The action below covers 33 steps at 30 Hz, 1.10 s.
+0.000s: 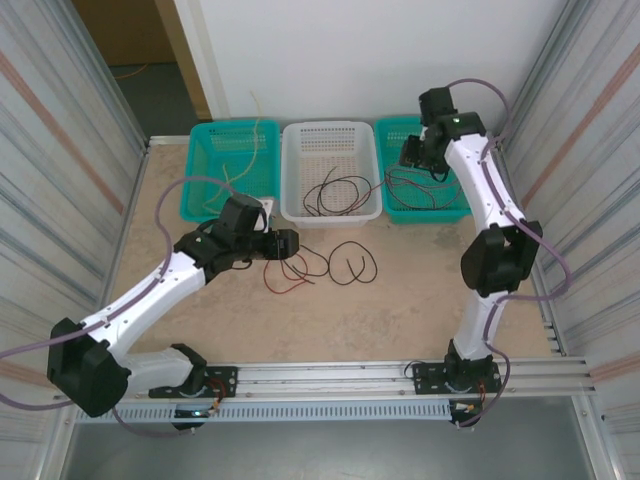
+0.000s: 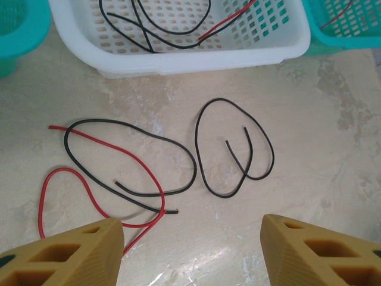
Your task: Untangle the cables
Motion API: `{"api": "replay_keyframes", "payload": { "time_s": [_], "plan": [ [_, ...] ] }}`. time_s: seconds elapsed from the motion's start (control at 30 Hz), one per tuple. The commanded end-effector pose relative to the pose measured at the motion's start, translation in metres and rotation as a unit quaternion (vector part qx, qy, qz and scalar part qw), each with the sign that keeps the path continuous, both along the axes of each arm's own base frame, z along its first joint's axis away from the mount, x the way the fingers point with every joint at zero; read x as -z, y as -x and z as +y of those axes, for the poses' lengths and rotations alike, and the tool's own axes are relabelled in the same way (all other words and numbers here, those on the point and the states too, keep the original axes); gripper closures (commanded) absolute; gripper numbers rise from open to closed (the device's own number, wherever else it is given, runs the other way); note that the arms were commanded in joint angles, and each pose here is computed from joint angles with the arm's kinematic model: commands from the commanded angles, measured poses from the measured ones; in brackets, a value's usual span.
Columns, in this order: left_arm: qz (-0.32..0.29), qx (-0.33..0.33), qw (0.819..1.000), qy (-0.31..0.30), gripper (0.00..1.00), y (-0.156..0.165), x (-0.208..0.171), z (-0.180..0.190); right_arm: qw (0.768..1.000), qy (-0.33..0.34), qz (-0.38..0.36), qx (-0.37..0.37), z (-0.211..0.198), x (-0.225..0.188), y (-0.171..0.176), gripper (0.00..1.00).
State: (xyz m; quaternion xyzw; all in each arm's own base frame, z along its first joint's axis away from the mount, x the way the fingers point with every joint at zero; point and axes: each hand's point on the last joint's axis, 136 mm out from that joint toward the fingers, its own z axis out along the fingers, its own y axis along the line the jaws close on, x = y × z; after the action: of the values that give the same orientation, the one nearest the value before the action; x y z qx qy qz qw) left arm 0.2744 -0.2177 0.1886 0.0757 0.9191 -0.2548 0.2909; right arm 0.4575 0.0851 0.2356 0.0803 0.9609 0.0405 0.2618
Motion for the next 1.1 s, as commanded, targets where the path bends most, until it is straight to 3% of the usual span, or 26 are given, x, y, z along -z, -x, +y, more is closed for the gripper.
{"api": "replay_keyframes", "payload": {
  "time_s": [0.0,0.17,0.27,0.43,0.57,0.7,0.9,1.0,1.07],
  "plan": [
    [-0.009,0.011,1.0,0.003,0.38,-0.002,-0.011,-0.001,0.999,-0.004,-0.037,-0.015,0.016,-0.027,0.022,0.44],
    [-0.011,0.012,1.0,-0.003,0.38,-0.003,-0.01,0.0,0.999,-0.017,-0.012,-0.031,0.052,0.002,0.043,0.43],
    [-0.009,0.01,1.0,-0.01,0.38,-0.004,-0.006,0.003,1.0,-0.014,-0.001,0.017,0.056,0.019,0.04,0.46],
    [-0.002,0.003,1.0,-0.011,0.38,-0.005,0.0,0.009,0.997,-0.004,0.006,0.082,0.055,0.04,0.021,0.47],
    [0.007,0.005,1.0,-0.016,0.39,-0.002,0.008,0.013,0.997,-0.026,0.008,0.066,0.07,0.043,0.0,0.5],
    [0.011,0.009,1.0,-0.017,0.4,-0.001,0.013,0.013,0.997,0.005,0.01,0.079,0.051,0.048,-0.019,0.5],
    [0.02,0.027,0.999,-0.008,0.41,0.001,0.016,0.006,0.989,-0.084,0.011,0.12,0.017,0.049,-0.052,0.59],
    [0.029,0.036,0.999,-0.016,0.41,0.0,0.02,0.003,0.986,-0.127,0.031,0.102,0.022,0.059,-0.062,0.6],
    [0.032,0.038,0.999,-0.021,0.42,-0.003,0.022,0.002,0.988,-0.121,0.041,0.089,0.026,0.064,-0.059,0.61]
  ]
}}
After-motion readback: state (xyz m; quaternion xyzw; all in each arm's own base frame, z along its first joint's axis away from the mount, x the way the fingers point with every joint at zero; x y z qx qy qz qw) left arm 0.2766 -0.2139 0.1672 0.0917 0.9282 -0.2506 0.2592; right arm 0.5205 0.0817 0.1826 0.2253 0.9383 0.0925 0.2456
